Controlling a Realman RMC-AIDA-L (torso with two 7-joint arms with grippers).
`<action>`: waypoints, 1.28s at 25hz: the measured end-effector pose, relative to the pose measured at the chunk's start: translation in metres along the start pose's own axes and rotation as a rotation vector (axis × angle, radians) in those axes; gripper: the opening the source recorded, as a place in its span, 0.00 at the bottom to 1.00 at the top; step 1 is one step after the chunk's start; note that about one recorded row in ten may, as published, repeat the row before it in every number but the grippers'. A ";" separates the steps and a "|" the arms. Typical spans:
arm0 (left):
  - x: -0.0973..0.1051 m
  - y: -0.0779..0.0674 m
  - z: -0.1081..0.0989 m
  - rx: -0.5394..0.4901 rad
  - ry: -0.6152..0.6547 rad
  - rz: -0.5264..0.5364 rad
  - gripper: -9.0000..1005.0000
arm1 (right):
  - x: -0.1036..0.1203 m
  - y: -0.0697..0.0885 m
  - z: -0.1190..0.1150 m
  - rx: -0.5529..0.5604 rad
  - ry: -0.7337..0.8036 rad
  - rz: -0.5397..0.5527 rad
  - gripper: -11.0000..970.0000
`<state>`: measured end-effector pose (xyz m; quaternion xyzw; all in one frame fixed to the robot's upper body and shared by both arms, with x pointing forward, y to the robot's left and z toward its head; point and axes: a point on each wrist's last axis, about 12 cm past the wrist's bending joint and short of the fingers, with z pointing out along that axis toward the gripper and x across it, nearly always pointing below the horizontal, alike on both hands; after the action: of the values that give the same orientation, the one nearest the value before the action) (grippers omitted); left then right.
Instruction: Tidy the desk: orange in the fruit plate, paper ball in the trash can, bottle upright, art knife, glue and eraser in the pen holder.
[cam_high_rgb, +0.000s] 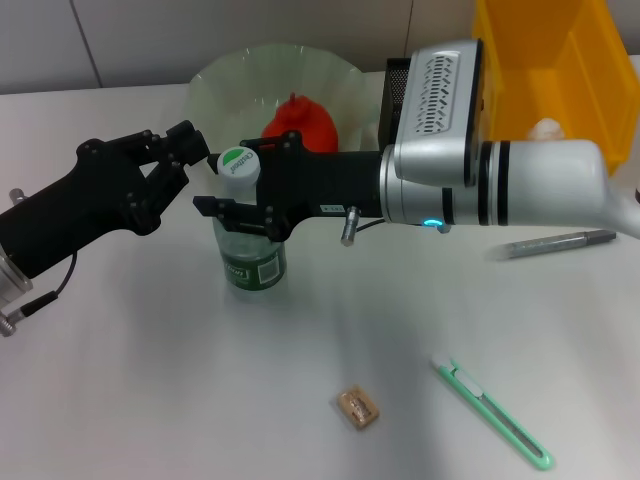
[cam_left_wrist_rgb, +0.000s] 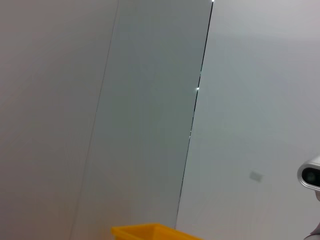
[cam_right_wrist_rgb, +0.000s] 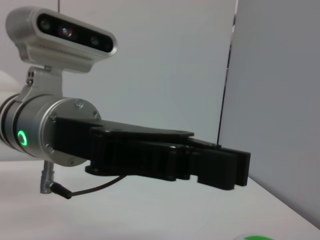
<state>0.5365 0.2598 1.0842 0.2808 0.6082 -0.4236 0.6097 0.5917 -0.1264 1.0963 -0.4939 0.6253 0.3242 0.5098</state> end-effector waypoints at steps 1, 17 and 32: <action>0.000 0.000 0.000 -0.001 -0.002 0.003 0.03 | 0.000 0.000 -0.001 0.002 -0.001 0.003 0.48; -0.001 0.009 -0.022 -0.115 -0.002 0.001 0.64 | 0.003 0.002 -0.008 0.012 -0.033 0.040 0.48; -0.002 0.010 -0.032 -0.145 0.000 0.014 0.83 | 0.004 0.003 -0.012 0.006 -0.043 0.069 0.45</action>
<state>0.5292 0.2926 1.0807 0.2402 0.6351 -0.3742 0.6316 0.5853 -0.1376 1.0950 -0.4636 0.6319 0.3499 0.5132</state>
